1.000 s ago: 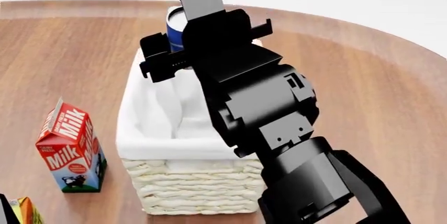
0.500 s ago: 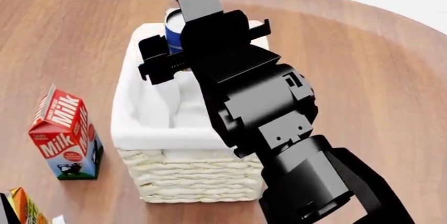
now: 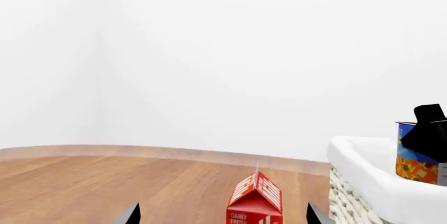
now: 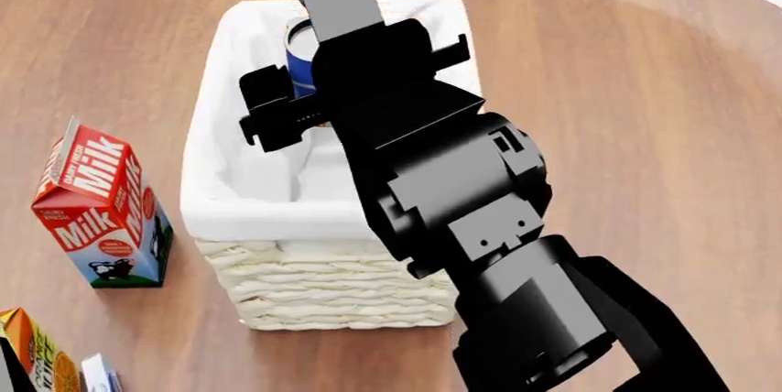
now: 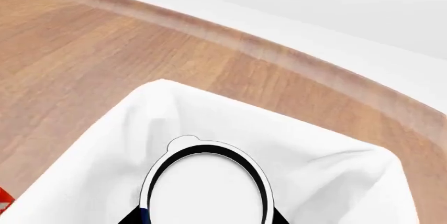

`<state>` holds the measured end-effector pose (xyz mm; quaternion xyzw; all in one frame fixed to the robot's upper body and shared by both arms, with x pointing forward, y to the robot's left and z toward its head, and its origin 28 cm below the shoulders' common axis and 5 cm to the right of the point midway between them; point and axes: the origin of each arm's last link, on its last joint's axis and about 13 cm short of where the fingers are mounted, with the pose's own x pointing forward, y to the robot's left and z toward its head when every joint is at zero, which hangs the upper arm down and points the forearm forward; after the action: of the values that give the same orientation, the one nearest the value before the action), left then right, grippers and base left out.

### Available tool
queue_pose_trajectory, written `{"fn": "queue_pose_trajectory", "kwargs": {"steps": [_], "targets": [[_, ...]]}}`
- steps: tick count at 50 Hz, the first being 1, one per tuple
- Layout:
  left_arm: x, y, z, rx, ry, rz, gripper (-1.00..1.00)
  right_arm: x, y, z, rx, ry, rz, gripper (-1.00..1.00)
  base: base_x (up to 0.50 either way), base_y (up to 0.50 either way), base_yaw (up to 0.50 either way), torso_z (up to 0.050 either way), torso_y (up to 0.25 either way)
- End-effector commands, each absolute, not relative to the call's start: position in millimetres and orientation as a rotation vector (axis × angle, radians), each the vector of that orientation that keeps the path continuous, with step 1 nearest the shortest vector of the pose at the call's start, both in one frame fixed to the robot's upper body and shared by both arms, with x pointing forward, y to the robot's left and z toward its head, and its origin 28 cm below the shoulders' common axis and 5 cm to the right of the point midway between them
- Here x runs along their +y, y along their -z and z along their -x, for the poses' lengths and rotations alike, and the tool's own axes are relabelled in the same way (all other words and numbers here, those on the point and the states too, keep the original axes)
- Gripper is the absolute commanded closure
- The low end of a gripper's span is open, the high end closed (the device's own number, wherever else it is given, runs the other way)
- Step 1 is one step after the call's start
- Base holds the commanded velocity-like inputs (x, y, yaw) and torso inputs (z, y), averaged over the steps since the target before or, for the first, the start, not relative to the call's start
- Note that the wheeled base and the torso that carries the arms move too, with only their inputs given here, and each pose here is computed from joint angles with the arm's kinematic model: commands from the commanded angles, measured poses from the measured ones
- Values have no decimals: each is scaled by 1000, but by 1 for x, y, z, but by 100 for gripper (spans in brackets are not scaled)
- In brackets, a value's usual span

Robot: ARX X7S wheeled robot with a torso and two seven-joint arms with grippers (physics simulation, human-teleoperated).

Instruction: Pick up the alphabet soup, and put it in the basket.

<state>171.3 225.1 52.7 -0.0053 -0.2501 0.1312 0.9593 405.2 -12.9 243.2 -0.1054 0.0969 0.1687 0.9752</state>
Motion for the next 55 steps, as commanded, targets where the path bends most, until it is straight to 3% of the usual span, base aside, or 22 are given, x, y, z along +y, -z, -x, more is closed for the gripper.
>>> {"fn": "queue_pose_trajectory", "kwargs": {"steps": [1, 16, 17, 38, 55], "targets": [[225, -53, -171, -508, -267, 11, -100, -12, -249, -406, 166, -341, 239, 100, 0, 0, 0, 0, -92], [226, -52, -170, -519, -252, 33, -100, -12, -248, -406, 145, -354, 277, 100, -1, 0, 0, 0, -82], [226, -52, -170, -519, -249, 33, -100, -12, -247, -406, 149, -319, 304, -100, 0, 0, 0, 0, 0], [226, -52, -170, -518, -253, 30, -100, -16, -265, -397, 82, -303, 266, -100, 0, 0, 0, 0, 0], [225, -51, -171, -509, -256, 24, -100, -50, -330, -318, -201, -351, 210, -100, 0, 0, 0, 0, 0]]}}
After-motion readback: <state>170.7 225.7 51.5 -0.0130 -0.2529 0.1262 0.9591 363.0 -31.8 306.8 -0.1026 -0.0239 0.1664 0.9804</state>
